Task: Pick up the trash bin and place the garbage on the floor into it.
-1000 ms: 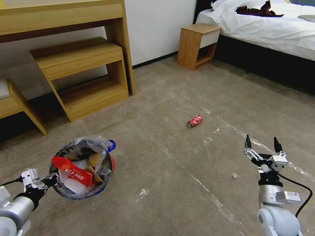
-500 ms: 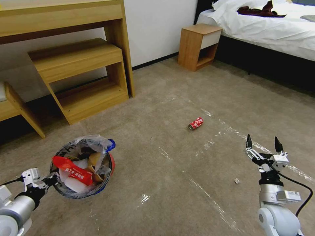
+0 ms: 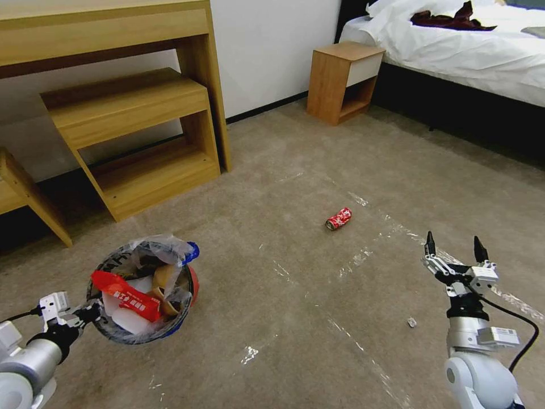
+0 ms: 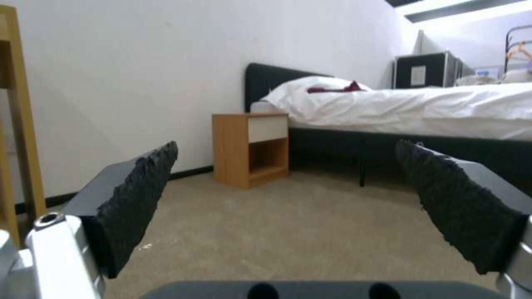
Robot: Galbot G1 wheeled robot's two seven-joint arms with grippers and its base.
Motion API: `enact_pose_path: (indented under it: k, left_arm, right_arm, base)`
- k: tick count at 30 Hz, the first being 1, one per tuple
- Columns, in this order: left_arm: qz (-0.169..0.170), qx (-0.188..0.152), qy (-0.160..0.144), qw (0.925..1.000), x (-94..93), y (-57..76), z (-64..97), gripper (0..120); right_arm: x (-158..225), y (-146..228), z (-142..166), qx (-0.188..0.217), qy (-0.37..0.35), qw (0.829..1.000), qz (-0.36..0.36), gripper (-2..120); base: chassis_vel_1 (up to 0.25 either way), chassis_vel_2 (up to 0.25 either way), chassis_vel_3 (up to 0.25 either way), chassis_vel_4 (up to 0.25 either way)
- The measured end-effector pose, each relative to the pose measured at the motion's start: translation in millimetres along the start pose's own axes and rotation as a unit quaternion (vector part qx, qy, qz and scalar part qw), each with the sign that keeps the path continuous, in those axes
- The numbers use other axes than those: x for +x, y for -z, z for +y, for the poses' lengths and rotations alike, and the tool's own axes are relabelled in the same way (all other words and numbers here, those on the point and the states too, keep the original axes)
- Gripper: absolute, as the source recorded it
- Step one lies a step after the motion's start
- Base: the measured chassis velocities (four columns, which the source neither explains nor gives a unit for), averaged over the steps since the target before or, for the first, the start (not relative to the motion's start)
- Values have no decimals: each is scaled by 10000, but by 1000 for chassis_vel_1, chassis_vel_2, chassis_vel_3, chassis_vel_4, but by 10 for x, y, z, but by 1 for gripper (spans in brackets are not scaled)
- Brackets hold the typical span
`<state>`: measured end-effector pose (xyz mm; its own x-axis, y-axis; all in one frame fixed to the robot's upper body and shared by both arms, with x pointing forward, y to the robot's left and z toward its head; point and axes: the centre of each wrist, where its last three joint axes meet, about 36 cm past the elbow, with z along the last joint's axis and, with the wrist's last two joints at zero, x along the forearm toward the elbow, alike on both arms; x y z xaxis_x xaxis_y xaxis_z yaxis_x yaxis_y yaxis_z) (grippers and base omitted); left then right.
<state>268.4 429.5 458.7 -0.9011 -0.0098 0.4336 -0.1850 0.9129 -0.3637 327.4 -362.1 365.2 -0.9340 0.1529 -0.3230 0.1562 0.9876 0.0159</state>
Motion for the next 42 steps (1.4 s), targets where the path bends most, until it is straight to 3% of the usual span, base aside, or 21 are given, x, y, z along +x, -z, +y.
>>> enact_pose_path:
  k: [25, 30, 32, 34, 36, 38, 41, 42]
  left_arm:
    - [29, 39, 54, 10000, -69, -30, 48, 0]
    - [39, 38, 75, 10000, -80, -40, 67, 0]
    - [39, 39, 84, 9999, -85, -43, 75, 0]
    - [39, 38, 85, 9999, -85, -43, 76, 0]
    - [39, 37, 89, 9999, -86, -45, 80, 0]
    - [39, 37, 90, 9999, -86, -44, 81, 0]
    - [34, 50, 103, 9999, -90, -47, 92, 0]
    - [34, 50, 103, 9999, -90, -47, 92, 0]
  right_arm:
    - [-60, -40, -10, 1, -152, 9997, 214, 100]
    - [-74, -19, 26, 148, -755, 9909, 1103, 100]
    - [-108, -16, 79, 73, -1274, 9736, 1893, 100]
    - [-120, -16, 92, 66, -1398, 9675, 2106, 100]
    - [-160, -52, 112, 67, -1816, 9387, 2929, 100]
    - [-173, -63, 108, 71, -1907, 9308, 3116, 100]
    - [-246, -169, 61, -55, -2317, 8839, 4062, 100]
    - [-246, -169, 61, -55, -2317, 8839, 4062, 100]
  base:
    - [0, 0, 0, 0]
    - [0, 0, 0, 0]
    - [0, 0, 0, 0]
    - [0, 0, 0, 0]
    - [0, 0, 0, 0]
    - [0, 0, 0, 0]
    - [0, 0, 0, 0]
    - [0, 0, 0, 0]
